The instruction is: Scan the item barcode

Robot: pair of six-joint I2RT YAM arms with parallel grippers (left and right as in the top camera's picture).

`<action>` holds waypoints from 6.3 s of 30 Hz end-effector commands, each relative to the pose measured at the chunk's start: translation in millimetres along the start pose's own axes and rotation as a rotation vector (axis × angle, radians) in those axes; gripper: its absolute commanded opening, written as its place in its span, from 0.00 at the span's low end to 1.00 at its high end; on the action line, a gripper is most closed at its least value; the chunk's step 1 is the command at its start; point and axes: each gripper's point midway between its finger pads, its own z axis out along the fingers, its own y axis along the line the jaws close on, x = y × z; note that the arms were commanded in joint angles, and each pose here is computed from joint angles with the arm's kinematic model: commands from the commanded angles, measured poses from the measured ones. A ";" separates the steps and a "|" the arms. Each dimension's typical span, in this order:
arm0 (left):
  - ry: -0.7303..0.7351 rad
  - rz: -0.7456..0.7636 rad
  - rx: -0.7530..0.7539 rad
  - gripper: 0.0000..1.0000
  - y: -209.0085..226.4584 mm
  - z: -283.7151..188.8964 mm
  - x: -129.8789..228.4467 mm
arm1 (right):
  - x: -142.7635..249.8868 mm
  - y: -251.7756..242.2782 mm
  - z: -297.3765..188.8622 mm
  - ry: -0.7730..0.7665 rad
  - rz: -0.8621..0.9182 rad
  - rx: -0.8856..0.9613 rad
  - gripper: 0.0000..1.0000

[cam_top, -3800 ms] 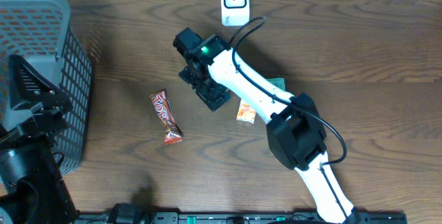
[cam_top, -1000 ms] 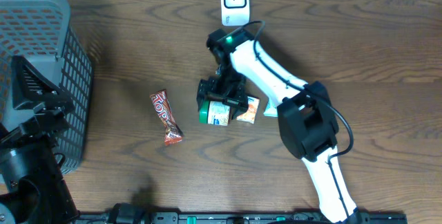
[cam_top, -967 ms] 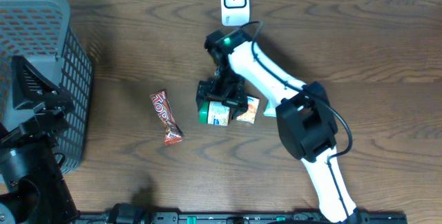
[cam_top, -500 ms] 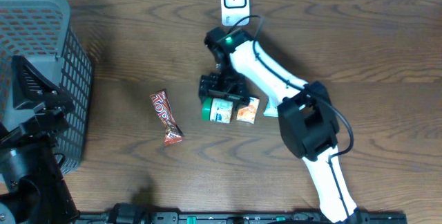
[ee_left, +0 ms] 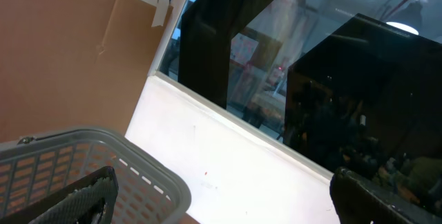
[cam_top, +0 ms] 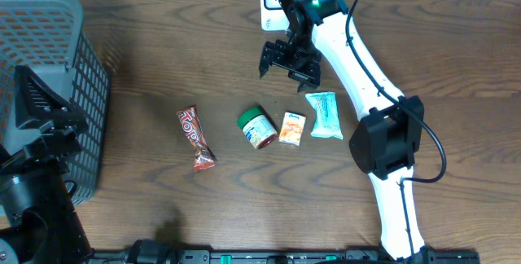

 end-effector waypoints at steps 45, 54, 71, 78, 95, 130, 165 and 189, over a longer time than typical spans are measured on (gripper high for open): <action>0.019 0.020 -0.019 0.98 -0.6 8.2 8.1 | 74.4 10.9 94.1 -0.081 -0.302 0.394 0.13; 0.019 0.020 -0.019 0.98 -0.6 8.2 8.1 | 57.5 -18.0 79.8 -0.045 -0.212 0.427 0.20; 0.021 0.022 -0.020 0.98 -0.6 8.7 9.0 | 40.0 -26.2 68.0 0.006 -0.066 0.320 0.34; 0.025 0.025 -0.021 0.98 -1.0 10.1 10.7 | 33.4 -16.6 51.7 -0.024 -0.064 0.286 0.85; 0.039 0.034 -0.026 0.98 -2.4 15.1 15.9 | 49.4 -19.0 46.2 -0.026 0.103 0.334 0.99; 0.041 0.035 -0.026 0.98 -2.6 15.7 16.6 | 41.1 -43.8 95.7 -0.118 0.183 0.430 0.91; 0.091 0.069 -0.045 0.98 -7.6 34.6 37.2 | 58.8 -10.9 99.5 0.239 -0.027 0.041 0.80; 0.095 0.071 -0.046 0.98 -8.0 35.9 38.6 | 38.4 -45.2 153.9 0.000 -0.042 0.266 0.84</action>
